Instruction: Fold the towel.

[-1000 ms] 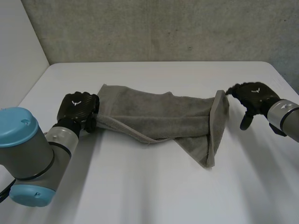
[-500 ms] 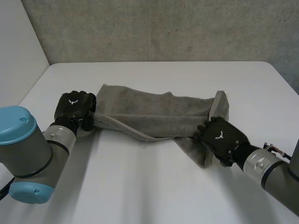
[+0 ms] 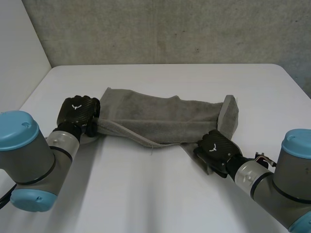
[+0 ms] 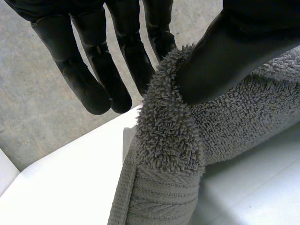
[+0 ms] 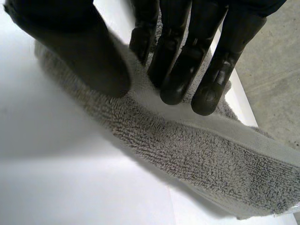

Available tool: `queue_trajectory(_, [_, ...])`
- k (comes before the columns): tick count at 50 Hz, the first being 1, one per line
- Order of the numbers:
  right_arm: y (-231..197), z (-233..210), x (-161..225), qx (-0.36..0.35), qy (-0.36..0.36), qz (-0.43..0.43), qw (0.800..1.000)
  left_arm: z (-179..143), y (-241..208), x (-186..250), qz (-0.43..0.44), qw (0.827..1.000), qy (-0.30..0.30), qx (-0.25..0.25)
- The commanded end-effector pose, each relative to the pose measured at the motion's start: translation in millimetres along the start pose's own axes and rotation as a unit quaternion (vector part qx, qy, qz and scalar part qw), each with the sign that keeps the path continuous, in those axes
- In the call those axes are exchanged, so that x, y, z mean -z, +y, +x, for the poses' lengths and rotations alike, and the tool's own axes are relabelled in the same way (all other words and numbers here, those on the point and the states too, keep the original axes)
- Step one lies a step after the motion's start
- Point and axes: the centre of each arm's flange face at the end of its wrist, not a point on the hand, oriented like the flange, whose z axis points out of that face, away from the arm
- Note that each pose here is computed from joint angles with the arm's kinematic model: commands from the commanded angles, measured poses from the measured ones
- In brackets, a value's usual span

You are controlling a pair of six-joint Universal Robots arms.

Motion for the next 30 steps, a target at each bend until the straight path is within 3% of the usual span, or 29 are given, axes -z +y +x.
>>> queue_trajectory(1, [-9.0, 19.7, -0.5, -0.003, 0.027, 0.011, 1.000, -1.3, -1.3, -2.3, 0.002, 1.000, -0.002, -0.001])
queue_trajectory(8, [-50.1, 86.8, 25.0, -0.051, 0.122, 0.066, 0.989, -14.8, -15.1, -10.6, 0.016, 1.000, -0.021, -0.014])
queue_trajectory(10, [-66.3, 128.9, 39.3, -0.126, 0.175, 0.103, 0.971, -18.5, -28.9, -10.5, 0.016, 0.998, -0.026, -0.046])
queue_trajectory(11, [-66.3, 129.1, 39.3, -0.126, 0.176, 0.103, 0.971, -18.6, -28.9, -10.5, 0.016, 0.998, -0.026, -0.047])
queue_trajectory(13, [-85.9, 171.4, 64.4, -0.202, 0.227, 0.145, 0.942, -25.4, -50.6, -3.2, 0.024, 0.996, -0.036, -0.072])
queue_trajectory(14, [-85.9, 171.6, 64.6, -0.202, 0.227, 0.146, 0.941, -25.5, -50.7, -3.1, 0.024, 0.996, -0.036, -0.072])
queue_trajectory(16, [-93.7, 206.8, 92.9, -0.247, 0.266, 0.155, 0.919, -31.0, -86.6, 8.4, 0.066, 0.993, -0.046, -0.086])
queue_trajectory(25, [-105.0, 253.2, 137.5, -0.243, 0.322, 0.129, 0.906, -42.9, -185.5, 48.2, 0.206, 0.972, -0.076, -0.087])
queue_trajectory(28, [-109.8, 259.8, 140.8, -0.231, 0.326, 0.116, 0.909, -46.6, -206.5, 55.8, 0.221, 0.968, -0.080, -0.088])
queue_trajectory(30, [-97.3, 257.2, 125.3, -0.221, 0.301, 0.072, 0.925, -46.8, -207.8, 49.6, 0.201, 0.973, -0.073, -0.089])
